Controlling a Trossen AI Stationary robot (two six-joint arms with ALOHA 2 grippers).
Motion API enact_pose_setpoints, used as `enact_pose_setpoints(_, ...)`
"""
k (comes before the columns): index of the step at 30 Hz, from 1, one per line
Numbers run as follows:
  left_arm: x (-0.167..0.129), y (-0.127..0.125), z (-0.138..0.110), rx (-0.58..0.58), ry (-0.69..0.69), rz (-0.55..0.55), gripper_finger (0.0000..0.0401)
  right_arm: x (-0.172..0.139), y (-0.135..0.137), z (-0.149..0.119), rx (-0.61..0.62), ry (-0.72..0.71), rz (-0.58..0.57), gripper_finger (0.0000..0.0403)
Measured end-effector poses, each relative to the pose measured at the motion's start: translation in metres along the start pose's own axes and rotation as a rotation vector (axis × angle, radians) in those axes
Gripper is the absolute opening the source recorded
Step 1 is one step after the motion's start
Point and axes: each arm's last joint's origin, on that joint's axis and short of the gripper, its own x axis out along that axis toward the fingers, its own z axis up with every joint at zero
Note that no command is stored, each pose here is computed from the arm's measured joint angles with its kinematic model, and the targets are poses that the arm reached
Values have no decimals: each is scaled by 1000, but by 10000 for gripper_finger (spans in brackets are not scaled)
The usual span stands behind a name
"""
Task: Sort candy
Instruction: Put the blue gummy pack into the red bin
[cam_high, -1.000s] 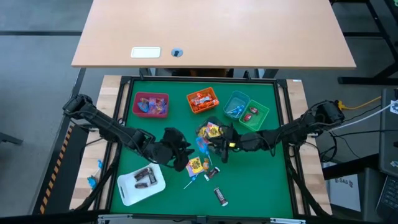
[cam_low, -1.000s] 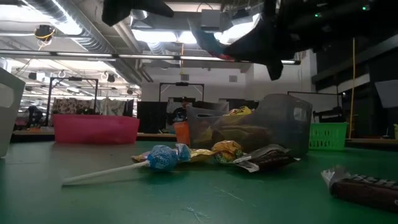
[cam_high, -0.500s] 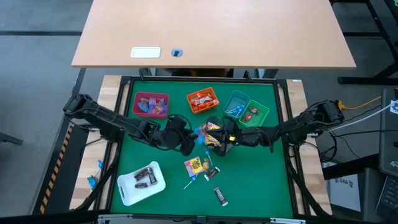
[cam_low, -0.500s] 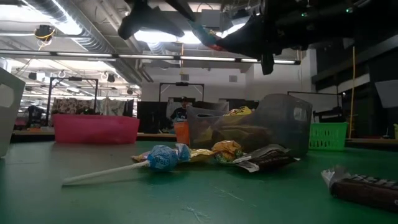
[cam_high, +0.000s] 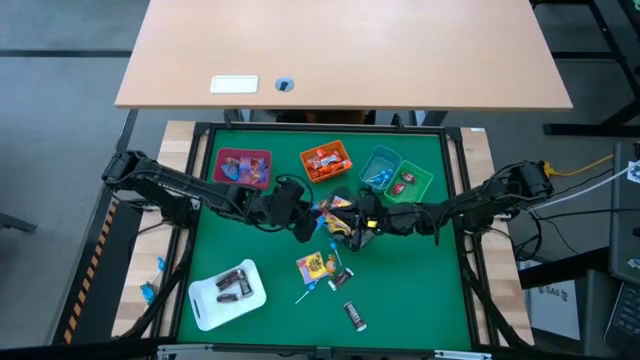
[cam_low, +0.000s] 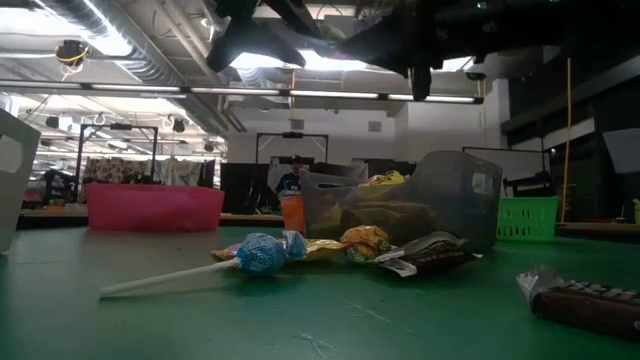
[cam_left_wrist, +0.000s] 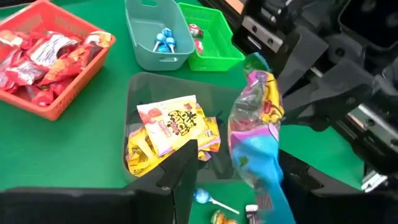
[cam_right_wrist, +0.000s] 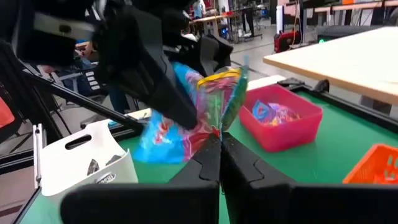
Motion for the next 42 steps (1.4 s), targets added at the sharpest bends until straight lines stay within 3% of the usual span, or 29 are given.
enact_pose_setpoints(4, 0, -1, -1, 51, 3, -5, 116, 1, 1, 2, -21, -4, 1, 2)
enact_pose_setpoints(12, -1, -1, -1, 121, 4, -8, 10, 1, 1, 1, -29, 14, -1, 2)
enact_pose_setpoints(17, 1, 2, 0, 138, 13, 8, 3, 1, 2, 0, -29, 24, 44, 24)
enact_pose_setpoints(24, 1, 15, 12, 210, 42, 36, 0, 1, 3, 0, -27, 31, 77, 115)
enact_pose_setpoints(30, -20, 44, 32, 250, 86, 146, 0, 1, 6, -1, -26, 52, 169, 156)
enact_pose_setpoints(38, -65, 91, 43, 276, 229, 388, 0, -2, 11, -9, -38, 176, 396, 155)
enact_pose_setpoints(42, -85, 114, 39, 315, 368, 545, 0, -4, 11, -18, -27, 290, 473, 154)
